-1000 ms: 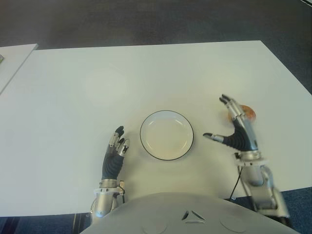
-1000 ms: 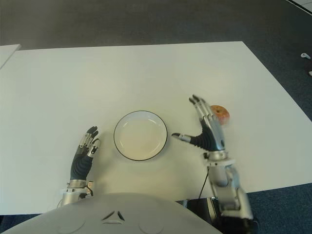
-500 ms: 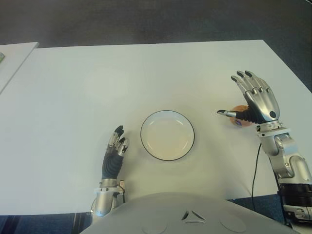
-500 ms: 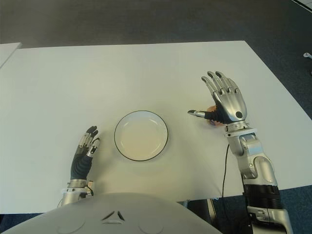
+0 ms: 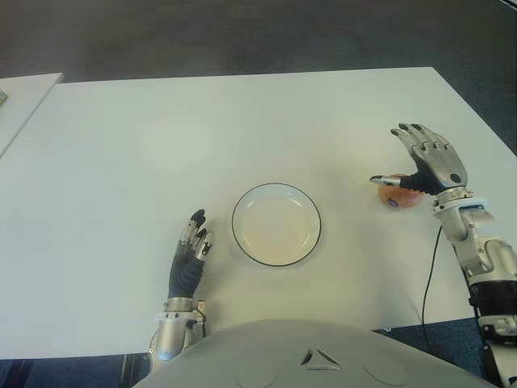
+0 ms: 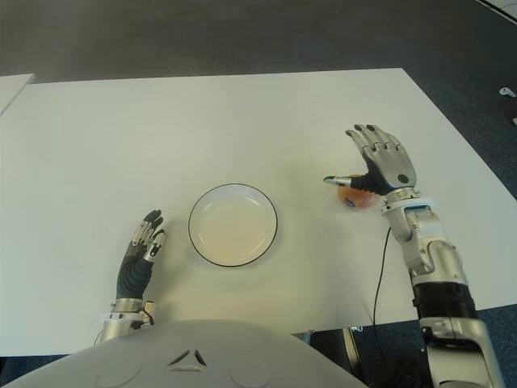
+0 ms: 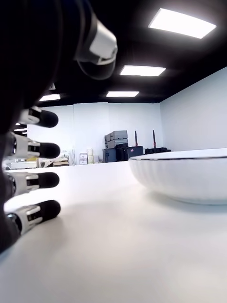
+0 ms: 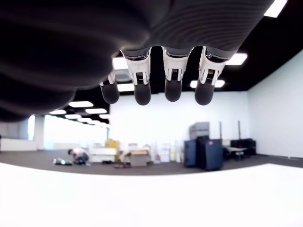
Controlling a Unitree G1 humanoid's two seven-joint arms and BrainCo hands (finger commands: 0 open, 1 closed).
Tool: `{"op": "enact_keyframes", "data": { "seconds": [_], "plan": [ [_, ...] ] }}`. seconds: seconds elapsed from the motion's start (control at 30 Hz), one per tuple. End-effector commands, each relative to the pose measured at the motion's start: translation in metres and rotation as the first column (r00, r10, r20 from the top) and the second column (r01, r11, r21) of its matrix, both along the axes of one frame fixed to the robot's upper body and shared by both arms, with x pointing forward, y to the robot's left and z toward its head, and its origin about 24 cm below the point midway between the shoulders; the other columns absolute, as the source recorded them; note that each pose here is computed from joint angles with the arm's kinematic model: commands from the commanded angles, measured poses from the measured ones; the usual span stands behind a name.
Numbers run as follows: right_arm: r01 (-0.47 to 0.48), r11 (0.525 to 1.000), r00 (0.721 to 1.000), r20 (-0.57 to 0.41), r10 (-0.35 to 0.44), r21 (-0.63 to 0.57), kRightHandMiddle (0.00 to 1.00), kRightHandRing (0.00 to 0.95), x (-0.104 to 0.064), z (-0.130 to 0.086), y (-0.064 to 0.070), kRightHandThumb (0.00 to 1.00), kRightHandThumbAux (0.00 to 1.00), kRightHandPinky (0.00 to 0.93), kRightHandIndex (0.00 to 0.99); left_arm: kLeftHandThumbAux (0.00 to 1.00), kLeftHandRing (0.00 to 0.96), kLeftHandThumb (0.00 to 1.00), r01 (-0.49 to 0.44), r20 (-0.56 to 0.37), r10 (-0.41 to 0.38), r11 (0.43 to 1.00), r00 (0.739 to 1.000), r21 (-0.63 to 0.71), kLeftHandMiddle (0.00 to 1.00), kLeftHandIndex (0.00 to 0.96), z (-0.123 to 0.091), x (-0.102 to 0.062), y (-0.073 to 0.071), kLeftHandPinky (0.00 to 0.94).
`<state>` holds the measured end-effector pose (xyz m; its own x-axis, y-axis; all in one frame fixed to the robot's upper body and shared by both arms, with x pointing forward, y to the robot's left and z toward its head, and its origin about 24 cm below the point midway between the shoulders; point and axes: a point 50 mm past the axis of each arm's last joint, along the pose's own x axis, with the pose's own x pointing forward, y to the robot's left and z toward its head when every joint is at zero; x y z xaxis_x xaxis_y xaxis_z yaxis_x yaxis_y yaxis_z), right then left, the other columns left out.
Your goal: Put the apples into the plate.
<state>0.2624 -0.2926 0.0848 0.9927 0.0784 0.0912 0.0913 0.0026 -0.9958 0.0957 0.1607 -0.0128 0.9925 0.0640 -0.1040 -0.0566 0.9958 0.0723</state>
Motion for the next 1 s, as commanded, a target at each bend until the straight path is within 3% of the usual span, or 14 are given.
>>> {"op": "enact_keyframes", "data": {
  "seconds": [0.03, 0.27, 1.0],
  "plan": [
    [0.05, 0.999, 0.997, -0.058, -0.049, 0.013, 0.0, 0.0, 0.003, -0.013, -0.015, 0.279, 0.209, 0.0, 0.0, 0.371, 0.0, 0.061, 0.014, -0.023, -0.014, 1.0, 1.0, 0.01, 0.0, 0.0, -0.003, -0.006, 0.003, 0.022],
    [0.081, 0.996, 0.993, -0.088, -0.078, 0.022, 0.0, 0.0, -0.003, -0.026, -0.022, 0.284, 0.187, 0.0, 0.0, 0.369, 0.0, 0.056, 0.022, -0.026, -0.021, 1.0, 0.999, 0.017, 0.0, 0.0, -0.002, -0.008, 0.004, 0.016],
    [0.128, 0.99, 0.982, -0.148, -0.117, 0.065, 0.0, 0.0, -0.015, -0.052, -0.026, 0.306, 0.223, 0.0, 0.0, 0.362, 0.0, 0.062, 0.036, -0.022, -0.036, 0.999, 0.999, 0.027, 0.0, 0.0, -0.002, -0.01, 0.007, 0.018]
  ]
}}
